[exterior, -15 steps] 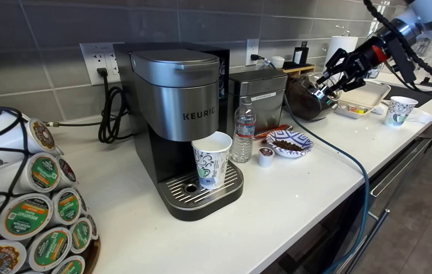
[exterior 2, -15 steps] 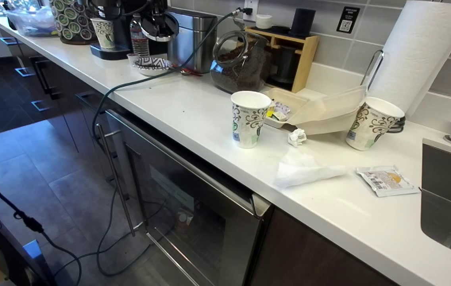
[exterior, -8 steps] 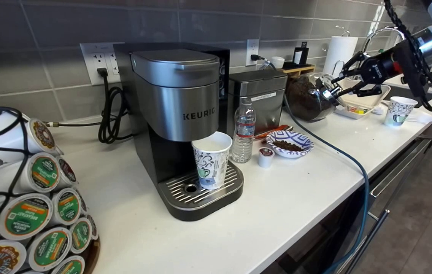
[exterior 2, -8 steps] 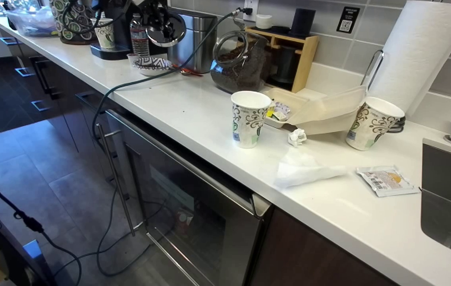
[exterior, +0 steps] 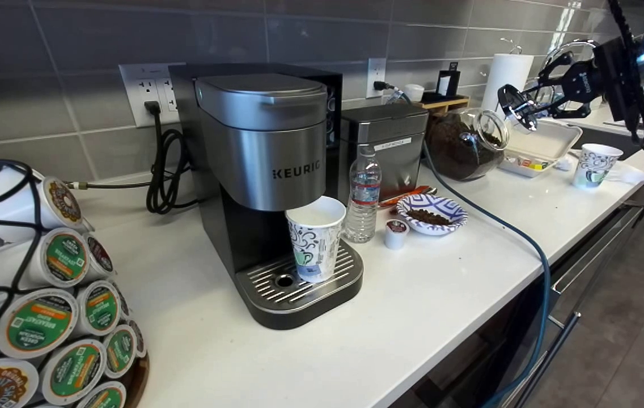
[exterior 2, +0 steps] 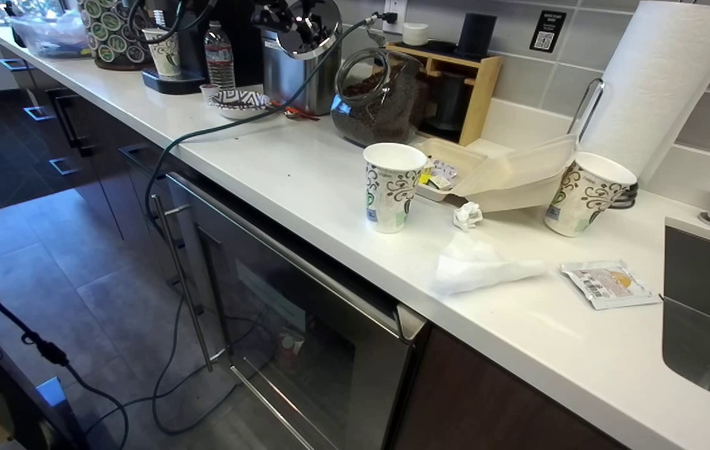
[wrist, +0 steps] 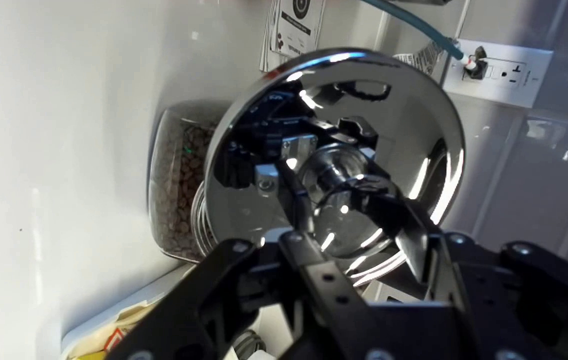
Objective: Pick up the lid from the counter and put it on the bottle
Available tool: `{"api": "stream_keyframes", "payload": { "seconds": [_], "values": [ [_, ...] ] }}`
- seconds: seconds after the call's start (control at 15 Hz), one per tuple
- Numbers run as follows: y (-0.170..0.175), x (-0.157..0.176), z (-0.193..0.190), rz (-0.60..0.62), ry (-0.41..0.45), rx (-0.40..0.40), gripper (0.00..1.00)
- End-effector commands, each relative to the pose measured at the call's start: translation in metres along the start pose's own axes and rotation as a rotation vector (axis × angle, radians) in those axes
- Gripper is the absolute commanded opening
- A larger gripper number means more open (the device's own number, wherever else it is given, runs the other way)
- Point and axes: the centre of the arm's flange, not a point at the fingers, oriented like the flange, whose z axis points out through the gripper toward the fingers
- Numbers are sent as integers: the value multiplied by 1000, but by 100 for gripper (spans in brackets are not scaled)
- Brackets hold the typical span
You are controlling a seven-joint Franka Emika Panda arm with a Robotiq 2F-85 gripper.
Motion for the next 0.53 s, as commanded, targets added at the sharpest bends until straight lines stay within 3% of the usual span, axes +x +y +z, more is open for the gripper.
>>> {"api": "stream_keyframes", "payload": {
  "seconds": [0.0,0.07,0.47],
  "values": [
    [0,0,1,2,0,0,46],
    [-2,-3,13,21,21,-11,21],
    [13,17,44,169,119,-44,21]
  ]
}}
